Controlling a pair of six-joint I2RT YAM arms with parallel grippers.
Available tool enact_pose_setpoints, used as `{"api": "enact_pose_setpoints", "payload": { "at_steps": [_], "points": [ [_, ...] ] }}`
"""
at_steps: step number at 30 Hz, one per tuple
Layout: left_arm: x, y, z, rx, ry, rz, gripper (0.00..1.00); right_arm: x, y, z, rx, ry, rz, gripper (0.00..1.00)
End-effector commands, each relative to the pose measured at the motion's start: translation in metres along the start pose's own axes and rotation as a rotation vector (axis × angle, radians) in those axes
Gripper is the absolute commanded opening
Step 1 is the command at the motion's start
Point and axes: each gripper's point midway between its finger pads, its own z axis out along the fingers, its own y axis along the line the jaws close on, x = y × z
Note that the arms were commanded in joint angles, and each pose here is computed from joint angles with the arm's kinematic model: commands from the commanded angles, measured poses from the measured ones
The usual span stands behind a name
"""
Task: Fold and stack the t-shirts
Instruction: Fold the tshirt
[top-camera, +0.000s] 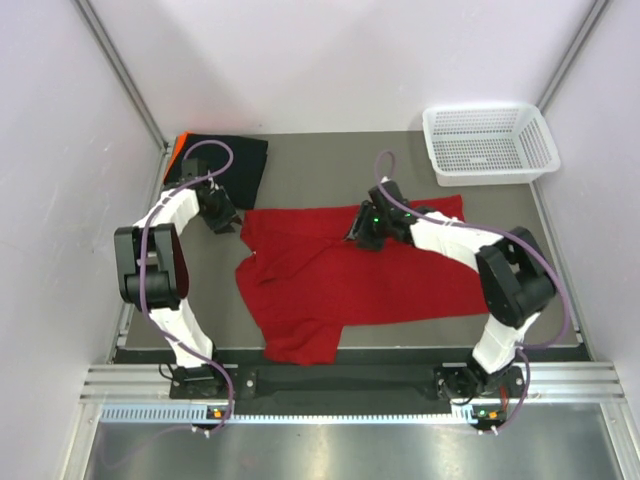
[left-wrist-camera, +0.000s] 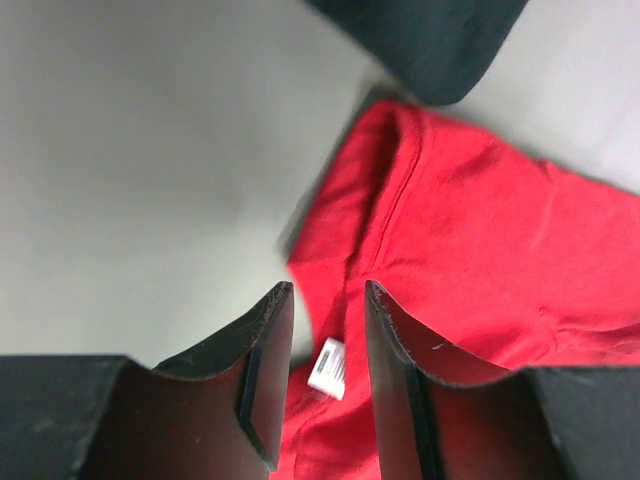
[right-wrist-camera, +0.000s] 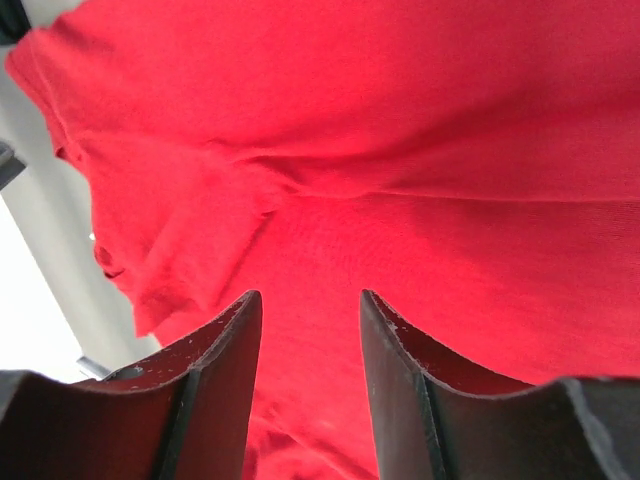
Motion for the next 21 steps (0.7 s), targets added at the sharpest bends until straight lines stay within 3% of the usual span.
{"api": "enact_pose_setpoints", "payload": {
  "at_steps": [1, 16, 17, 21],
  "points": [
    [-0.014, -0.013, 0.012, 0.080, -0.042, 0.043, 0.40, -0.015, 0.038, 0.010, -0.078, -0.070, 0.047, 0.45],
    [0.017, 0.011, 0.048, -0.034, 0.039, 0.036, 0.34, -0.002, 0.041, 0.027, -0.103, -0.037, 0.035, 0.44],
    [0.017, 0.010, 0.049, -0.035, 0.039, 0.037, 0.25, -0.002, 0.041, 0.027, -0.104, -0.038, 0.036, 0.44],
    [-0.015, 0.004, 0.037, -0.086, -0.044, 0.053, 0.04, -0.004, 0.046, 0.030, -0.107, -0.039, 0.027, 0.44]
  ]
}}
